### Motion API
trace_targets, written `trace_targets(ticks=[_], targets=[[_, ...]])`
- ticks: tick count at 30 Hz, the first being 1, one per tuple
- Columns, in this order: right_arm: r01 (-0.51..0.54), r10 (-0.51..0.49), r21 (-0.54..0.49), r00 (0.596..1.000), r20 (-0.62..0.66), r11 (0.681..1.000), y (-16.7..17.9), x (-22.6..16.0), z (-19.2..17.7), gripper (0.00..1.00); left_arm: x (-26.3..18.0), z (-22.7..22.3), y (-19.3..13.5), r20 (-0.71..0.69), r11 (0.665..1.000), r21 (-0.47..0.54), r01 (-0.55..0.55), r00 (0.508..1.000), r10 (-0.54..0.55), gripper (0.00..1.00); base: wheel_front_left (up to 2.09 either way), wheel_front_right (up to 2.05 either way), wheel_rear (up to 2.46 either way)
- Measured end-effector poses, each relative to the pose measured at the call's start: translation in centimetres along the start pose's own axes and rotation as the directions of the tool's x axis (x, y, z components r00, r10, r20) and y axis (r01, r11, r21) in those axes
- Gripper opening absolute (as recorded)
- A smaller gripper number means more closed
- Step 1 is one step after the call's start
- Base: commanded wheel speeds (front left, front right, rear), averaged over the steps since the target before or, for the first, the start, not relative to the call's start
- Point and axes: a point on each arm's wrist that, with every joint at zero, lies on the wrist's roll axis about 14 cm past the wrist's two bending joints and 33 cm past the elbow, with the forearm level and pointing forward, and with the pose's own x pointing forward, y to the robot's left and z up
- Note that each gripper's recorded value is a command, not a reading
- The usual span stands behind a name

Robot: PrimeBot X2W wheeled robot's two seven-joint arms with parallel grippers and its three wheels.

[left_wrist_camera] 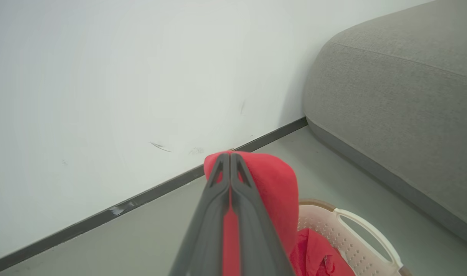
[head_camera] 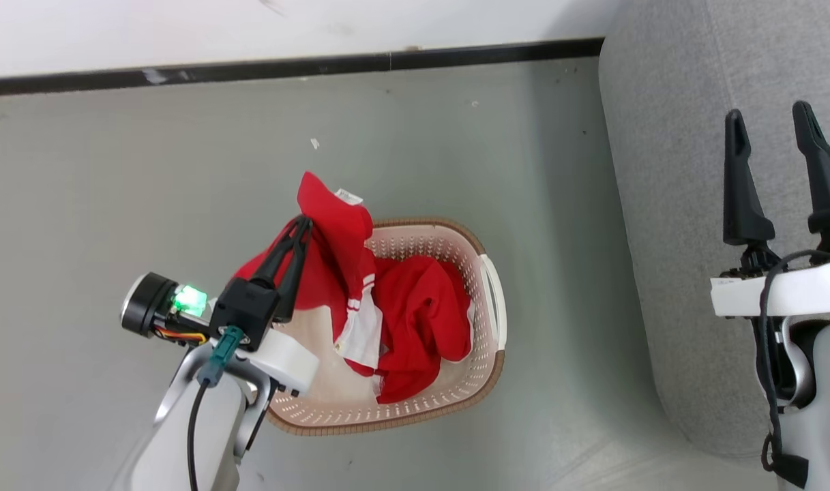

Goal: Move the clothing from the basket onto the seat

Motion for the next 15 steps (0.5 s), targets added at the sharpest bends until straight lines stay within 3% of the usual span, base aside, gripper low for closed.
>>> trace_targets(ticks=[15], targets=[[0.020,-0.020,-0.010,0.999,0.026,1.000,-0.8,-2.7,2.8,1.00,-2.4,5.3,-1.5,0.114,1.000,0.009,0.020,0.993,-0.021,0.00,0.00,0.00,0.00]])
